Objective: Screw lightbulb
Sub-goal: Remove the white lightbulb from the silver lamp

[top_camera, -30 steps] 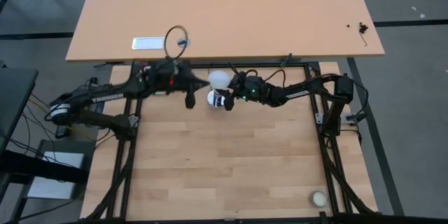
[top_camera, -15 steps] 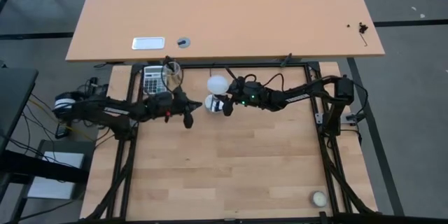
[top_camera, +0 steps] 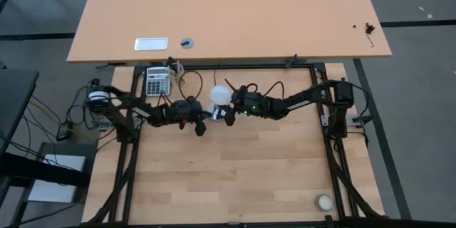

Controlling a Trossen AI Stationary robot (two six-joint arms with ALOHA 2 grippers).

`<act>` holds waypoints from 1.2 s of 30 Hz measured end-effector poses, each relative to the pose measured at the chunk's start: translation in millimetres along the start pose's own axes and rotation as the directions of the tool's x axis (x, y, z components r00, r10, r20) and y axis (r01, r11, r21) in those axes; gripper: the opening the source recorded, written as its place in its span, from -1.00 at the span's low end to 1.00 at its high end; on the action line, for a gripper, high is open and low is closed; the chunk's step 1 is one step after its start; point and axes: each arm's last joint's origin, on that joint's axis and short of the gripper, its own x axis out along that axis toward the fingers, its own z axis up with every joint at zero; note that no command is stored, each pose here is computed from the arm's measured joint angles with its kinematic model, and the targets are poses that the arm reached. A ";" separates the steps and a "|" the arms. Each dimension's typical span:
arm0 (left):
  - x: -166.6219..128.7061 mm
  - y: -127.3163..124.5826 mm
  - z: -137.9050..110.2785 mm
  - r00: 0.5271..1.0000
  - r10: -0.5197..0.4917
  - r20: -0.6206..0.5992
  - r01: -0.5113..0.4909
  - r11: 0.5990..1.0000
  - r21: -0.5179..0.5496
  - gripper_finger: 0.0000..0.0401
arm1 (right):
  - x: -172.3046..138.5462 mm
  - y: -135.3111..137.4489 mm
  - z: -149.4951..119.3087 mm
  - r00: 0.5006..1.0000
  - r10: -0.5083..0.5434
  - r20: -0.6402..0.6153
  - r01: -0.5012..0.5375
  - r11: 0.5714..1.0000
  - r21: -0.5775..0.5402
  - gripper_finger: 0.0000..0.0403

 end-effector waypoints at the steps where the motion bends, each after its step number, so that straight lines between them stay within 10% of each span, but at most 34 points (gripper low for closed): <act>1: 2.5 0.1 -1.5 1.000 0.002 -0.008 -0.002 1.000 -0.001 -1.00 | 1.8 0.3 -2.5 1.000 0.003 0.007 -0.003 1.000 0.003 -0.05; 20: 16.1 3.0 -18.4 0.999 0.006 -0.051 -0.007 1.000 -0.019 -1.00 | 9.0 -20.5 -6.1 0.972 0.211 -0.102 -0.228 0.954 -0.196 -0.05; 36: 15.9 3.3 -19.3 0.999 0.007 -0.053 -0.008 1.000 -0.022 -1.00 | -0.2 3.1 0.7 0.993 0.119 -0.022 -0.120 0.986 -0.113 0.19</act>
